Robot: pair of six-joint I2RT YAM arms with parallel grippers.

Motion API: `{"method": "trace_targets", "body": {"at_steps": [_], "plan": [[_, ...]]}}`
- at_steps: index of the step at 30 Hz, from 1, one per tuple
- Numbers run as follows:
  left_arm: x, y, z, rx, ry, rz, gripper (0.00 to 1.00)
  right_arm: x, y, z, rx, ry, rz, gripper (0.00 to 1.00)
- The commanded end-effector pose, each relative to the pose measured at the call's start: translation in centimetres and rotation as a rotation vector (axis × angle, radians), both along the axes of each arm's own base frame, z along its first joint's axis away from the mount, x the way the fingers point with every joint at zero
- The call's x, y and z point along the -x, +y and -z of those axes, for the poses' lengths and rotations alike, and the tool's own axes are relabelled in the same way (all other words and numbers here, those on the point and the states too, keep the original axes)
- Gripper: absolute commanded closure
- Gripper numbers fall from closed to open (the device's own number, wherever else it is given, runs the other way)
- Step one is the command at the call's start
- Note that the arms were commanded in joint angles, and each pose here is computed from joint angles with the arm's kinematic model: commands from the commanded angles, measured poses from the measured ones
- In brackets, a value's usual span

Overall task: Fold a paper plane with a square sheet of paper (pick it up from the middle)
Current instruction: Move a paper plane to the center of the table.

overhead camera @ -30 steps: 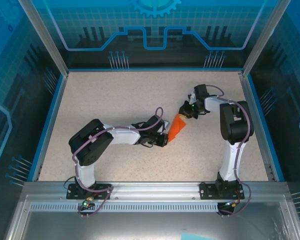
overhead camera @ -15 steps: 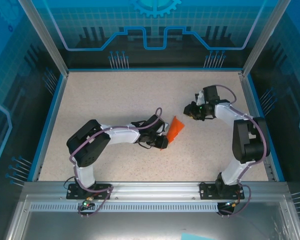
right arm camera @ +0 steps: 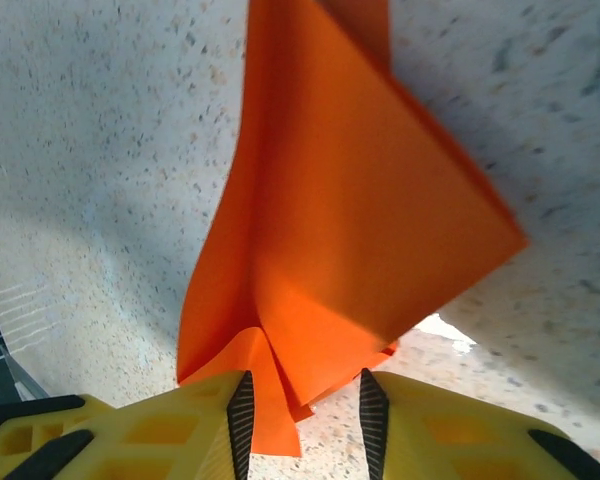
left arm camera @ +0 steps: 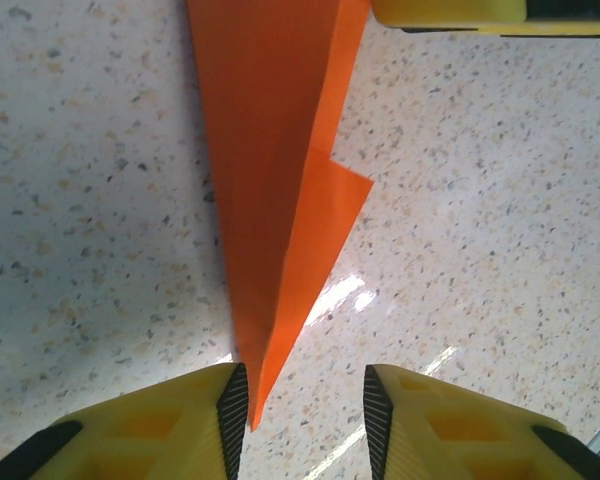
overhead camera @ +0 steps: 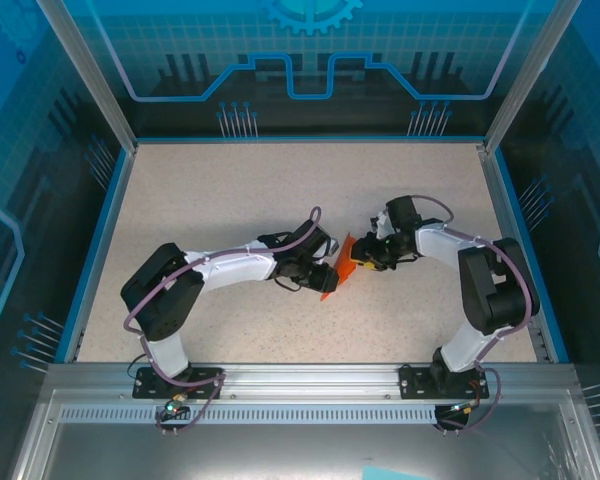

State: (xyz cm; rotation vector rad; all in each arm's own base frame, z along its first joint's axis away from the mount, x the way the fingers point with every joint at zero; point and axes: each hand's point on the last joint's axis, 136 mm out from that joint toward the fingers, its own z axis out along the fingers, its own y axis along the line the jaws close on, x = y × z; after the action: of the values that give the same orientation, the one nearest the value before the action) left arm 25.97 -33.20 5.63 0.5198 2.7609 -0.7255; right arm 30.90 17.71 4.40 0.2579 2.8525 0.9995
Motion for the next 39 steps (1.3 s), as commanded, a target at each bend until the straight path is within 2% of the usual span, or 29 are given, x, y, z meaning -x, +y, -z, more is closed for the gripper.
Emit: {"method": "trace_targets", "body": {"at_steps": [1, 9, 15, 30, 33, 39], "plan": [[-0.2, 0.0, -0.5, -0.021, -0.017, 0.027, 0.61, 0.5, 1.1, 0.4, -0.025, 0.021, -0.007, 0.63], [-0.7, -1.1, 0.3, 0.002, -0.007, 0.035, 0.60, 0.7, 1.6, 1.1, -0.019, 0.036, -0.017, 0.61], [-1.6, -1.2, 1.3, -0.036, -0.016, 0.032, 0.61, 0.7, 1.6, 1.3, -0.015, 0.037, -0.020, 0.60], [-2.2, -0.9, 2.1, -0.072, -0.025, 0.020, 0.96, 1.0, 1.2, 1.0, -0.037, 0.032, -0.012, 0.59], [-2.4, -0.8, 1.2, -0.057, -0.034, 0.011, 0.98, 1.0, 0.9, 0.6, -0.061, 0.025, -0.004, 0.59], [-2.8, -1.0, -1.6, 0.058, -0.021, -0.019, 0.99, 1.3, 0.9, -1.0, -0.145, 0.011, 0.004, 0.58]]}}
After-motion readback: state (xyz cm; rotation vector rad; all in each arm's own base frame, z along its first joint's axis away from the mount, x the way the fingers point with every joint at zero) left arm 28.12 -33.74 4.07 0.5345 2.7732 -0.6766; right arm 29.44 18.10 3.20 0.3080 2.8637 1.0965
